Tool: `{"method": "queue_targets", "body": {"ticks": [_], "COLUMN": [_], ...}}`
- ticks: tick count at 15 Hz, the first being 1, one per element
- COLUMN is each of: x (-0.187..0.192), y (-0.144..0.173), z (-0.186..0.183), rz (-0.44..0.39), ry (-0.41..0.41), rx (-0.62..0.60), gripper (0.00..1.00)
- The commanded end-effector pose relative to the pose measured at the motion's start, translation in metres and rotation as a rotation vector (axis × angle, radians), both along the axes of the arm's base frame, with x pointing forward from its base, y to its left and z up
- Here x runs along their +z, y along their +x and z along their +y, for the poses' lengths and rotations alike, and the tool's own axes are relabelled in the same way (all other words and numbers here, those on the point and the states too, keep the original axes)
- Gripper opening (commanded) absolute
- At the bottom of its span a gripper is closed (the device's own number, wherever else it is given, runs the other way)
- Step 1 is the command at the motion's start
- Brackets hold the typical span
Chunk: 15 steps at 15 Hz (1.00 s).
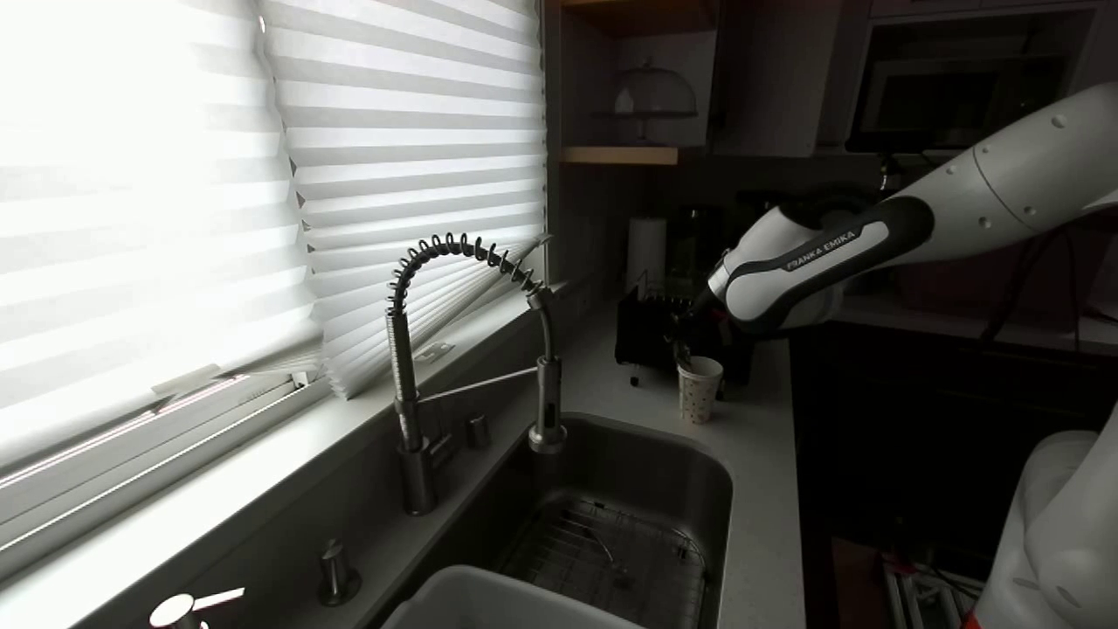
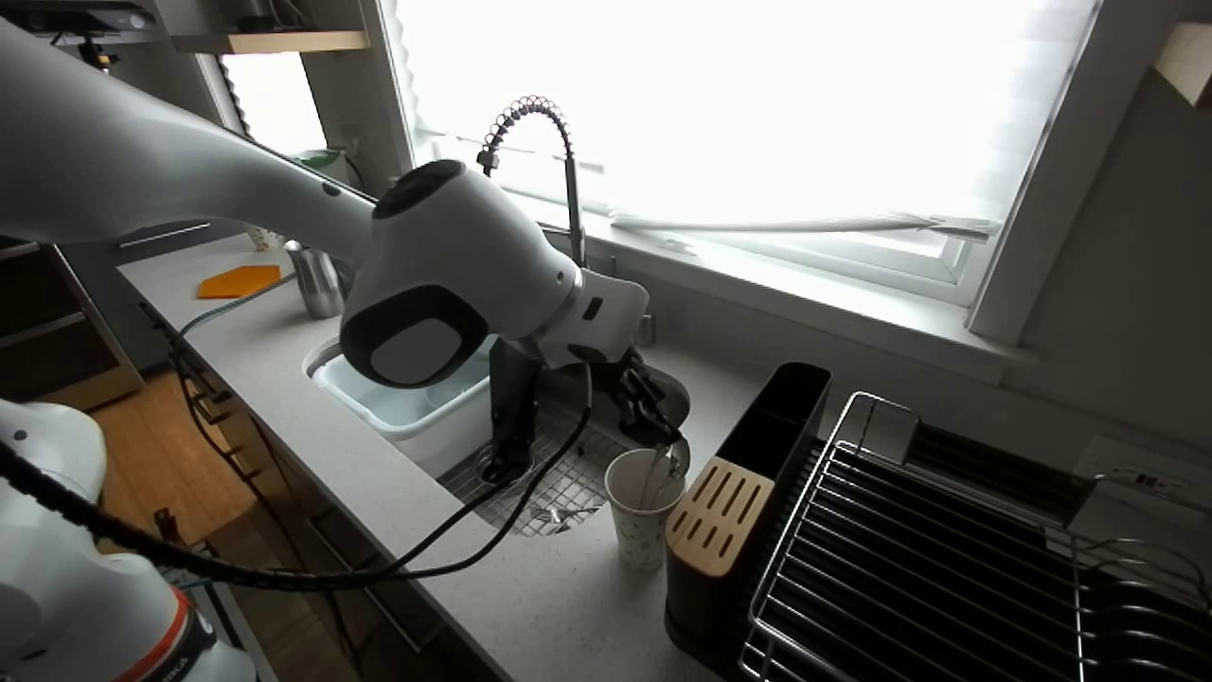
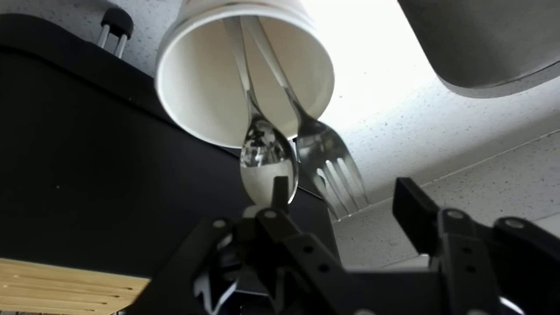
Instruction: Place the cup beside the sink then put the spoon and the fork in it
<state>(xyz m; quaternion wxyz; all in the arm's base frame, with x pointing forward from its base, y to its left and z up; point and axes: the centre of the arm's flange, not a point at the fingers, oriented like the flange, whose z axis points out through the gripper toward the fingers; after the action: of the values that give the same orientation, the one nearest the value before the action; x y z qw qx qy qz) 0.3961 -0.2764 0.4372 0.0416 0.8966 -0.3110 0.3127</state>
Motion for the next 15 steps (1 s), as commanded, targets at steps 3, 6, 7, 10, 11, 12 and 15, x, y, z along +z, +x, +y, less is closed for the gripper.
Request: {"method": "queue_targets", "body": {"ticks": [3,6,7,10,11,12,15], "x": [0.005,0.018,0.022,0.035,0.038,0.041,0.047], "y": [-0.001,-0.005,-0.006,-0.011,-0.014,-0.016,-0.023], "z": [0.002,0.003,0.002,-0.003,-0.005,-0.007,-0.014], "rz": [-0.024,-0.001,0.011,0.049,0.076,0.107,0.248], "ry": [0.021,0.008,0.003,0.0,0.01,0.018,0.056], "rx": [0.029,0.057,0.071,0.072,0.077,0.077,0.064], "gripper": [1.0,1.0,1.0,1.0,1.0,1.0,1.0]}}
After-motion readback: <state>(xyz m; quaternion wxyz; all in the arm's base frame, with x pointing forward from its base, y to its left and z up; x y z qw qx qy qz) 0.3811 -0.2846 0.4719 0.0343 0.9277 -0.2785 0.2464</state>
